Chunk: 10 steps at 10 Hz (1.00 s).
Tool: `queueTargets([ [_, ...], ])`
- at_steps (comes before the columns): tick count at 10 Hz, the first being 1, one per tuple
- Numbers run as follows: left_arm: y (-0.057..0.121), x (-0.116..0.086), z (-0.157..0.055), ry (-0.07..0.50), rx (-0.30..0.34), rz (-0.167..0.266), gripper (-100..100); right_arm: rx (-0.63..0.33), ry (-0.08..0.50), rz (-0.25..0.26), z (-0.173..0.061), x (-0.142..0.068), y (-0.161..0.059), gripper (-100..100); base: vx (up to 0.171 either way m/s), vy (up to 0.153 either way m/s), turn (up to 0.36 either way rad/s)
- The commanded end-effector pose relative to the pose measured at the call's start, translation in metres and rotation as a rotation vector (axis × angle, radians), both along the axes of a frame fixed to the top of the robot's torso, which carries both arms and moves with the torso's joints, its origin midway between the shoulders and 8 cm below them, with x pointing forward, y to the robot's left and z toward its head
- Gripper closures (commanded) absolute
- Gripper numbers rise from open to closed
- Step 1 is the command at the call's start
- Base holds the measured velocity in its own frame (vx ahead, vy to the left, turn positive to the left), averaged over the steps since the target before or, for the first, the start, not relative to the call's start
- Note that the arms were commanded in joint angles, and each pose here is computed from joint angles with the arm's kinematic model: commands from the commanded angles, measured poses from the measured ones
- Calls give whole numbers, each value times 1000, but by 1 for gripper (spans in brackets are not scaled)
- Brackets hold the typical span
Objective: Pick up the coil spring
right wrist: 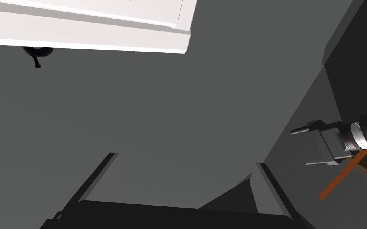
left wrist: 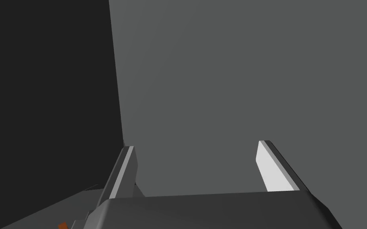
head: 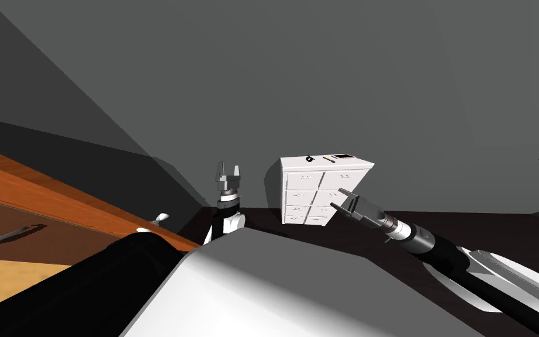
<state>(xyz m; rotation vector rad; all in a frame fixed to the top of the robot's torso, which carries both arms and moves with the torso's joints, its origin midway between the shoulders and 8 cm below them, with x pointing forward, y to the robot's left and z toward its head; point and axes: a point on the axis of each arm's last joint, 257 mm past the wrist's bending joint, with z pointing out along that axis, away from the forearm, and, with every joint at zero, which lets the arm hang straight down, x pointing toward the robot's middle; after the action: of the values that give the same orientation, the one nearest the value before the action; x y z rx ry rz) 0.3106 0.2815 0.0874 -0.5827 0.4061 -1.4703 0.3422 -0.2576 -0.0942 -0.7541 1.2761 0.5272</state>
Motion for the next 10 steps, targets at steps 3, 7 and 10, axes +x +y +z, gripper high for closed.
queueTargets([
  [3, 0, 0, 0, 0, 0, 0, 0, -190, -18, 50, -19, -5, -10, -100, -15, 34, 79],
  [7, 0, 0, 0, 0, 0, 0, 0, -468, -57, 128, -44, -10, -37, -100, -29, 49, 129],
  [10, 0, 0, 0, 0, 0, 0, 0, -686, -100, 199, -57, -13, -67, -100, -17, 60, 133],
])
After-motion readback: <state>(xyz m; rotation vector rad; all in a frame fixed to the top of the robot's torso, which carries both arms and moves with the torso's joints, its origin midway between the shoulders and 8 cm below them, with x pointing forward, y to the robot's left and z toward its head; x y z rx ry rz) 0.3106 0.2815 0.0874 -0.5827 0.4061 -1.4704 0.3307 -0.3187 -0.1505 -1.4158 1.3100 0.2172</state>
